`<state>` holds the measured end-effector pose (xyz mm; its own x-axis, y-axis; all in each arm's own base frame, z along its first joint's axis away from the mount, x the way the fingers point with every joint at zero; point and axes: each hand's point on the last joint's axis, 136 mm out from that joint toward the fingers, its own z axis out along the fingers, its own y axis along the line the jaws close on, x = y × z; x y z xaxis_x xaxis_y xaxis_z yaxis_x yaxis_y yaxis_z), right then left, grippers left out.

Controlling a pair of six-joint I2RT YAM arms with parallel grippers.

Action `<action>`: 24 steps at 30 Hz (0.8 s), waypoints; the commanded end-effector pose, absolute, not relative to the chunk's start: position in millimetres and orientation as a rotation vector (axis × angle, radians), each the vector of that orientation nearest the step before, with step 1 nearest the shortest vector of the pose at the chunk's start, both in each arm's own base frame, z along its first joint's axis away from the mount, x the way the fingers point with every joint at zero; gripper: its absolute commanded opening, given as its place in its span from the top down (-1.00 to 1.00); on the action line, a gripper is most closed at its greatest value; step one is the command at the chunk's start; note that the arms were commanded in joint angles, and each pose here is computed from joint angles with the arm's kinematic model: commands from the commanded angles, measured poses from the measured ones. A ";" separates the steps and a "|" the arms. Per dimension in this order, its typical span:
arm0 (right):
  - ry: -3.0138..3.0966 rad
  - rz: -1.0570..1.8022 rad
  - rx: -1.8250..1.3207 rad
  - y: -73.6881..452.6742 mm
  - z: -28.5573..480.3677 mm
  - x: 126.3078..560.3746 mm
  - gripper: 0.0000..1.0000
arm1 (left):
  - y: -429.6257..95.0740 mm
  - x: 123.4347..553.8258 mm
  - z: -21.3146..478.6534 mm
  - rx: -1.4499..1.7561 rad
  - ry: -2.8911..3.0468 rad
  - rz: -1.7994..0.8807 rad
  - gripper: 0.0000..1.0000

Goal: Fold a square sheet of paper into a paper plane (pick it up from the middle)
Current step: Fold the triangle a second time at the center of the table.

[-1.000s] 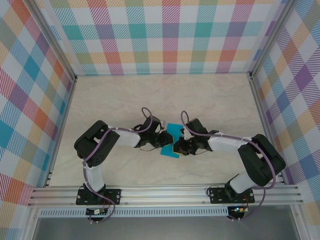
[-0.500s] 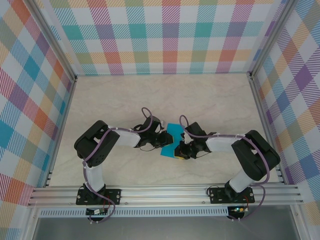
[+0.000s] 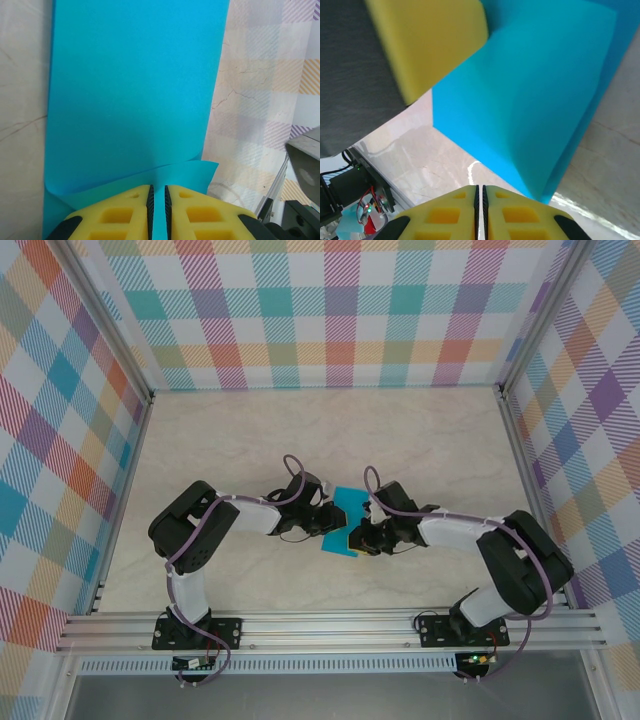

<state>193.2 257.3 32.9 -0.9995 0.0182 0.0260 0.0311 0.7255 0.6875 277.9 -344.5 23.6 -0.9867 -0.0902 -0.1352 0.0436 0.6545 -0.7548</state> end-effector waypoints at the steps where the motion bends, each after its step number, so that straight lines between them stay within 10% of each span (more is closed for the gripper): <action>1: -2.903 -1.101 -0.089 252.4 17.1 195.3 0.76 | -323.9 261.0 -20.4 -0.065 2.845 -1.062 0.67; 24: -2.940 -1.232 -0.006 241.1 40.9 194.4 0.94 | -322.8 260.6 -22.0 -0.067 2.846 -1.054 0.68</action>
<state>186.4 238.3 23.2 -0.9991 0.0377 0.0190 0.0403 0.7143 0.6987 277.8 -344.4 23.3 -0.9864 -0.0851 -0.1405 0.0507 0.6555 -0.7535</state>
